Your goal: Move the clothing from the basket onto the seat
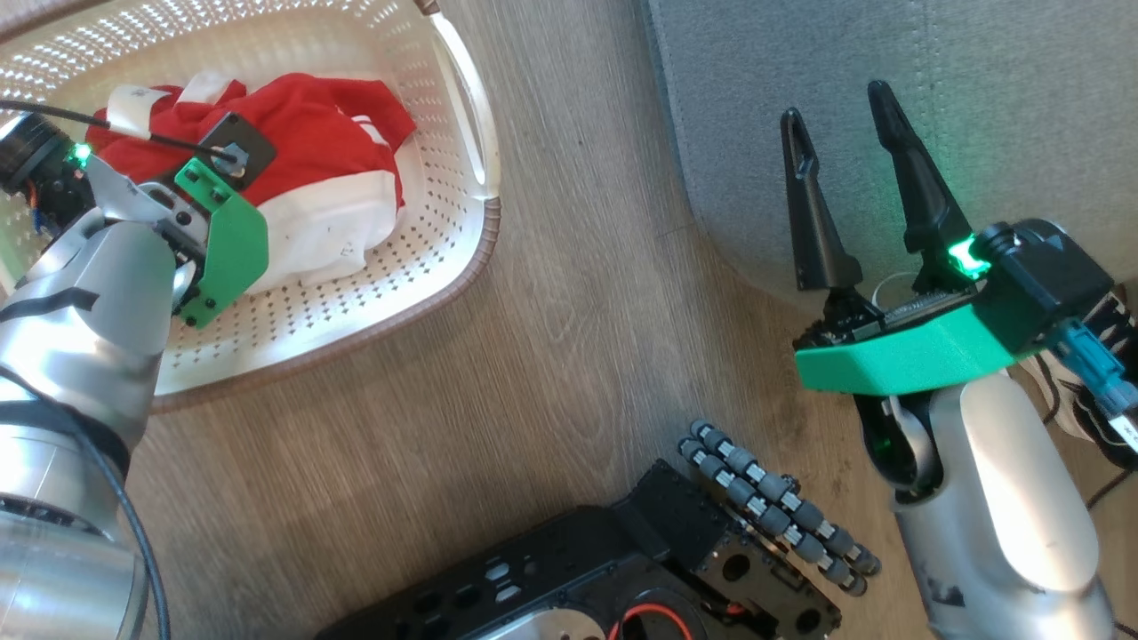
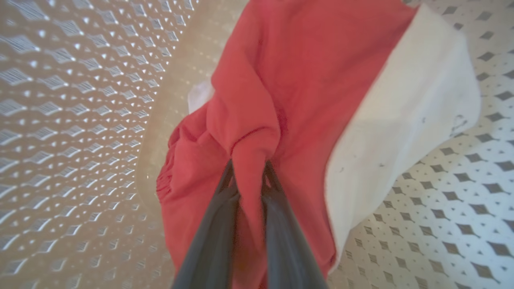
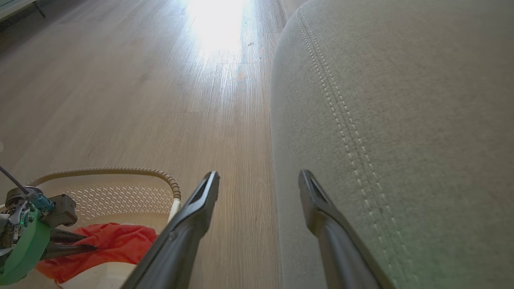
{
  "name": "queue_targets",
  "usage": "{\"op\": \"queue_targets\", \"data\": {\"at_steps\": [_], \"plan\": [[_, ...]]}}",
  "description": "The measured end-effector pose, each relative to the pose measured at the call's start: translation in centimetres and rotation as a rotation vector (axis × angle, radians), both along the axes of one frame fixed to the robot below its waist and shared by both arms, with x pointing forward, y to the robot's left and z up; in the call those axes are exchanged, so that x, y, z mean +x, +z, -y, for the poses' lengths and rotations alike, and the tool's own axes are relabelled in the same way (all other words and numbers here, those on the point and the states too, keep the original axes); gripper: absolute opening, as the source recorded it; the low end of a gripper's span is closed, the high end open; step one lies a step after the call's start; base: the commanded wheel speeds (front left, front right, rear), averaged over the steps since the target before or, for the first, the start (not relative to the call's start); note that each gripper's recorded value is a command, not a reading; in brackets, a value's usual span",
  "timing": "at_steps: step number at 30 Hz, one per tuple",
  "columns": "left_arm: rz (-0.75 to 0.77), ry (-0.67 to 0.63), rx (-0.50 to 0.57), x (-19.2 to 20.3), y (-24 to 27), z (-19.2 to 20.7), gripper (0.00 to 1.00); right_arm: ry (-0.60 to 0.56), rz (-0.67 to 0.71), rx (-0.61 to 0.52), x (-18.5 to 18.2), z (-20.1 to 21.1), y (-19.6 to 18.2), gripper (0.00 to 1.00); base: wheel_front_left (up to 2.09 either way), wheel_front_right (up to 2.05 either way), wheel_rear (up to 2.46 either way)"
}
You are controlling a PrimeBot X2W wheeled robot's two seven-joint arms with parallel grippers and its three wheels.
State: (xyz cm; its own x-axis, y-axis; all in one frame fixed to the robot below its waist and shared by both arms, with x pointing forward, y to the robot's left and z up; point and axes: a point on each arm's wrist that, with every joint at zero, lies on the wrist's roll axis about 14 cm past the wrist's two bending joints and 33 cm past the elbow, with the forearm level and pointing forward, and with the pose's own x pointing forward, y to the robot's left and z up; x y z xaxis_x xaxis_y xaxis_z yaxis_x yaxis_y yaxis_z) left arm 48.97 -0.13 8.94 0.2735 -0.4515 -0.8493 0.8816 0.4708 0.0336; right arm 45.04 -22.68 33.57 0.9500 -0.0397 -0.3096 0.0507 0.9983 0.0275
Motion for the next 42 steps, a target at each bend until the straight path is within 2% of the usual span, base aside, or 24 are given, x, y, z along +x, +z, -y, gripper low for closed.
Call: {"op": "queue_targets", "data": {"at_steps": [7,15,23,29,42], "plan": [[0.059,0.071,-0.086,1.4,3.4,1.0,0.0,0.027,0.076,-0.028,1.4,-0.2,2.6,1.0,0.0,0.0,0.0],[0.125,0.125,-0.171,0.5,8.7,1.2,0.0,0.054,0.147,-0.045,1.7,-1.0,5.8,1.0,0.0,0.0,0.0],[0.245,0.267,-0.264,0.7,16.7,0.3,0.0,0.07,0.193,-0.049,-0.7,-2.0,9.0,1.0,0.0,0.0,0.0],[0.411,0.374,-0.408,1.6,24.8,0.0,0.0,0.097,0.26,-0.043,-2.2,-3.3,12.0,1.0,0.0,0.0,0.0],[0.823,0.573,-0.696,0.3,42.2,-4.7,0.0,0.147,0.363,-0.03,-6.0,-5.6,16.2,1.0,0.0,0.0,0.0]]}}
